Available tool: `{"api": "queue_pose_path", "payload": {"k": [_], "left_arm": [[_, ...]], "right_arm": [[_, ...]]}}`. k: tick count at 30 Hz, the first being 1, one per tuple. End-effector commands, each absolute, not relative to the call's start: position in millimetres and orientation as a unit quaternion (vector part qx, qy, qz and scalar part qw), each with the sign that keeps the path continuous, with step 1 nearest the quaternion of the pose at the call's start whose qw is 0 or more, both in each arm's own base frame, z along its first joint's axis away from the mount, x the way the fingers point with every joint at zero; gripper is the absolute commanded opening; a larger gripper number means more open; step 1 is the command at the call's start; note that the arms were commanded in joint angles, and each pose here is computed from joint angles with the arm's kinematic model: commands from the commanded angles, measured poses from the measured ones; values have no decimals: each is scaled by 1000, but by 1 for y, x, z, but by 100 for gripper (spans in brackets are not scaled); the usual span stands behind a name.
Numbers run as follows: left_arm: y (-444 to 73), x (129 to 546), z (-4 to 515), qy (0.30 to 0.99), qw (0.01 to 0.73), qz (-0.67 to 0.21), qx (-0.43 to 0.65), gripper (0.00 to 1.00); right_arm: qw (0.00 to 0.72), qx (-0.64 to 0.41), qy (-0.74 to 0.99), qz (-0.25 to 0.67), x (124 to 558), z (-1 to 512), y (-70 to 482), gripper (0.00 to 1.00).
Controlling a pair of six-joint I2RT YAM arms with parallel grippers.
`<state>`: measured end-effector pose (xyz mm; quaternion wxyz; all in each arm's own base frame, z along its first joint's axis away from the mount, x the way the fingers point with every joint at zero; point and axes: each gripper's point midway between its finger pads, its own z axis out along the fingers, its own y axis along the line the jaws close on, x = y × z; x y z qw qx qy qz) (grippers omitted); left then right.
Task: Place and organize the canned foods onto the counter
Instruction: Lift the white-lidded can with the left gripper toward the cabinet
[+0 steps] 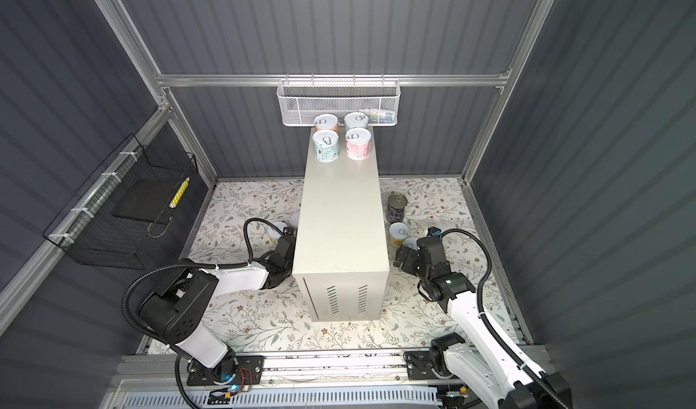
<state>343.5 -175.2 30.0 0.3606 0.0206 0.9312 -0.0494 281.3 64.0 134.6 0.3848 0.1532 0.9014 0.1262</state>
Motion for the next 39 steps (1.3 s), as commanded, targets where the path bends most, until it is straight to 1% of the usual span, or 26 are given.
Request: {"api": "queue_pose_path", "payload": {"k": [1, 11, 20, 26, 30, 39], "left_arm": [[-170, 323, 15, 944, 325, -47, 28, 0], [-159, 305, 21, 945, 321, -49, 27, 0], [-145, 295, 61, 938, 343, -39, 29, 0], [-146, 294, 119, 925, 373, -48, 58, 0], [-143, 296, 162, 918, 388, -34, 79, 0], [-165, 303, 257, 918, 363, -43, 154, 0]], "right_arm": [[385, 155, 901, 129, 283, 132, 65, 99], [377, 155, 903, 132, 281, 130, 66, 99], [376, 154, 904, 135, 281, 125, 67, 99], [377, 153, 903, 139, 282, 127, 69, 99], [382, 153, 900, 140, 282, 130, 68, 99], [399, 150, 893, 141, 280, 143, 66, 99]]}}
